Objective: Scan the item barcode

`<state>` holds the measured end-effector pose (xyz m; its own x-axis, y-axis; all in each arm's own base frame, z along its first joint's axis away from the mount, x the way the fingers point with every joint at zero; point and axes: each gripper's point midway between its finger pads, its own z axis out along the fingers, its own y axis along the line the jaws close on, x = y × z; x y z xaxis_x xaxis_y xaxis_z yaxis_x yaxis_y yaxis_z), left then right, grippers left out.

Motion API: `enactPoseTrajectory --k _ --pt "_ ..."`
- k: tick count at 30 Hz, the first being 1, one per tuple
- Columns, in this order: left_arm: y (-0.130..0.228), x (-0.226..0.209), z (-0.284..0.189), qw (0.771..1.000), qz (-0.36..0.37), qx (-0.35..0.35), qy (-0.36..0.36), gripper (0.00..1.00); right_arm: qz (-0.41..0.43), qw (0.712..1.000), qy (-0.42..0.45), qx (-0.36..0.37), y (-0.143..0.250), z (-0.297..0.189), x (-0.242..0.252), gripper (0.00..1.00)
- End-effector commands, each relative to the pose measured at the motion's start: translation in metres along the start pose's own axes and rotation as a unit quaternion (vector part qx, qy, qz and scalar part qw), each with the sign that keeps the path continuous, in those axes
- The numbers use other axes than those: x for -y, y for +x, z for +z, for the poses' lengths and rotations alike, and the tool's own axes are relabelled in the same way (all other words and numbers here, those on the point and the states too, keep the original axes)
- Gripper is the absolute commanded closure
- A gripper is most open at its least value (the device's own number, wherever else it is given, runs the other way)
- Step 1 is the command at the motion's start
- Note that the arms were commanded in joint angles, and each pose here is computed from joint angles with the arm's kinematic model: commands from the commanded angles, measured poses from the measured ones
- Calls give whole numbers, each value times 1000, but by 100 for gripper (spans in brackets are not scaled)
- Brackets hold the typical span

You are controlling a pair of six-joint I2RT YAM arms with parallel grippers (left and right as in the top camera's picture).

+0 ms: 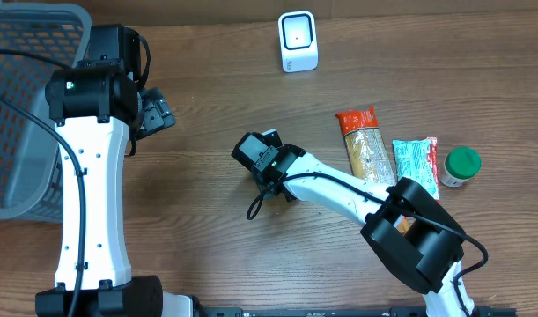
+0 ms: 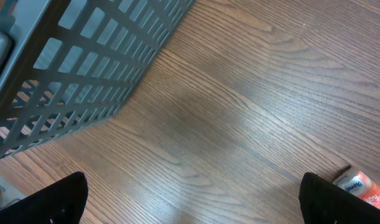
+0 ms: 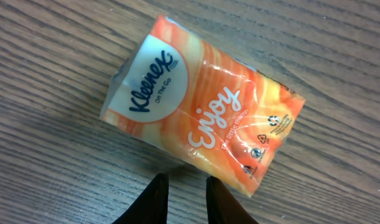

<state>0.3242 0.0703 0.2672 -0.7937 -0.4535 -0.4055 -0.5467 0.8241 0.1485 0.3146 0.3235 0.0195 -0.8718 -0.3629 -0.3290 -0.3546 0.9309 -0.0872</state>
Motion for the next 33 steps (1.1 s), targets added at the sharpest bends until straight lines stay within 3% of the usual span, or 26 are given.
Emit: enactPoseTrajectory --k 1,7,17,24,26,33 --pt "-2 -2 1 1000 8 2 -6 0 1 1000 15 3 0 3 6 77" --pt "-2 -2 1 1000 8 1 -7 0 -68 996 -50 -21 8 2 -16 73" --pt "-2 -2 1 1000 8 2 -6 0 -76 993 -85 -14 5 0 -29 70" --pt "-2 -2 1 1000 8 2 -6 0 -214 971 -101 -11 9 -1 -33 70" --pt "-2 -2 1 1000 8 1 -7 1 -257 961 -99 -10 10 -3 -32 74" --pt "-2 -2 1 1000 8 2 -6 0 -323 943 -78 35 -11 -38 -22 75"
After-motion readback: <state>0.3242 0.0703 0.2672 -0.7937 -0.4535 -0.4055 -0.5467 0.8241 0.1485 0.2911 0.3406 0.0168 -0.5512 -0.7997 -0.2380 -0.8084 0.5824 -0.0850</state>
